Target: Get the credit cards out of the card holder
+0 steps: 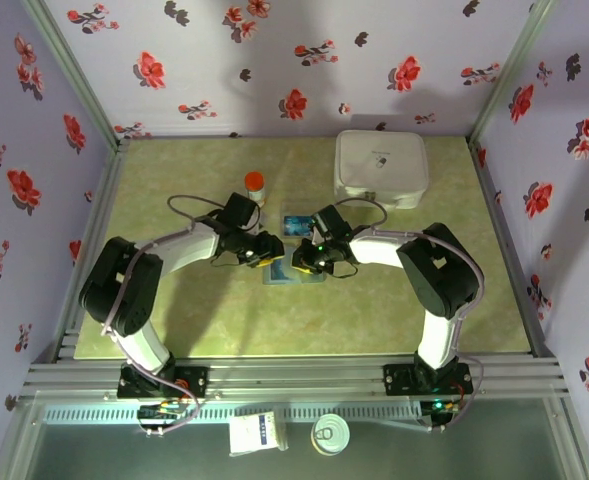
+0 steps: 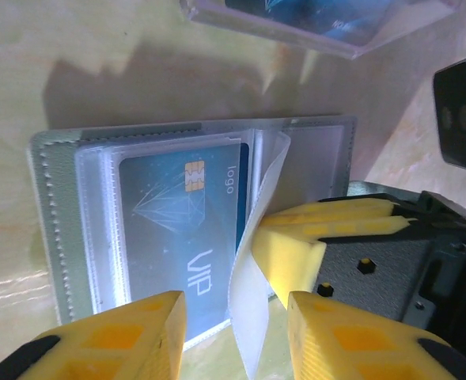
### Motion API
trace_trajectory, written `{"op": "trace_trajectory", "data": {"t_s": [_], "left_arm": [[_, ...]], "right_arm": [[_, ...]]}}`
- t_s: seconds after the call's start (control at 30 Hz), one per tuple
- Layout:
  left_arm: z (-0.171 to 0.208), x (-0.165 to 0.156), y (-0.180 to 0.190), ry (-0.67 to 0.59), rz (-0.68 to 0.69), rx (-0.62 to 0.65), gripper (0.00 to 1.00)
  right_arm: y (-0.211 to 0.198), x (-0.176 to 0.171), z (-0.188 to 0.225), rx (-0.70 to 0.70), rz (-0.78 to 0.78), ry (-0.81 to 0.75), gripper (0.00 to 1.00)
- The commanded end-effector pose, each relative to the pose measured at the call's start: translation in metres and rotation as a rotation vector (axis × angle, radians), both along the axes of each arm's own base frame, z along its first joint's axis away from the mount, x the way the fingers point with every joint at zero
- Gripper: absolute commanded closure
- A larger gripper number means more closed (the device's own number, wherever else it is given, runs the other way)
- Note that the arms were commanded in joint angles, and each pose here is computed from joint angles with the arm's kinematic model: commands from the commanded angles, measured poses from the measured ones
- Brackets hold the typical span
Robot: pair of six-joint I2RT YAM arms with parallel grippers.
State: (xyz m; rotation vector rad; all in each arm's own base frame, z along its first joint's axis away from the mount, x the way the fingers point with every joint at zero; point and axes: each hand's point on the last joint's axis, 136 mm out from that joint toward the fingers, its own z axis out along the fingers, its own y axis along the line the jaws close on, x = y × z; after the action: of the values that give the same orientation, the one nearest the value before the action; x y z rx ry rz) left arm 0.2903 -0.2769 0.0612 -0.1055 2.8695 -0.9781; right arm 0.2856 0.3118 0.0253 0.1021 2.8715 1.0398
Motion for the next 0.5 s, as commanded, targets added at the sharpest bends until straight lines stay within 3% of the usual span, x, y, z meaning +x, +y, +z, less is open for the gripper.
{"op": "trace_trajectory", "data": {"t_s": [0.0, 0.27, 0.47], "left_arm": [[0.001, 0.004, -0.014, 0.015, -0.013, -0.029, 0.62], [-0.005, 0.004, -0.031, 0.028, -0.03, -0.045, 0.7], [0.005, 0.006, -0.035, 0.01, -0.026, -0.058, 0.7]], "right_arm": [[-0.003, -0.002, 0.004, 0.012, 0.003, -0.002, 0.8], [-0.002, -0.002, 0.013, 0.028, 0.003, -0.017, 0.79], [-0.016, 0.003, 0.036, 0.009, -0.018, -0.075, 0.75]]}}
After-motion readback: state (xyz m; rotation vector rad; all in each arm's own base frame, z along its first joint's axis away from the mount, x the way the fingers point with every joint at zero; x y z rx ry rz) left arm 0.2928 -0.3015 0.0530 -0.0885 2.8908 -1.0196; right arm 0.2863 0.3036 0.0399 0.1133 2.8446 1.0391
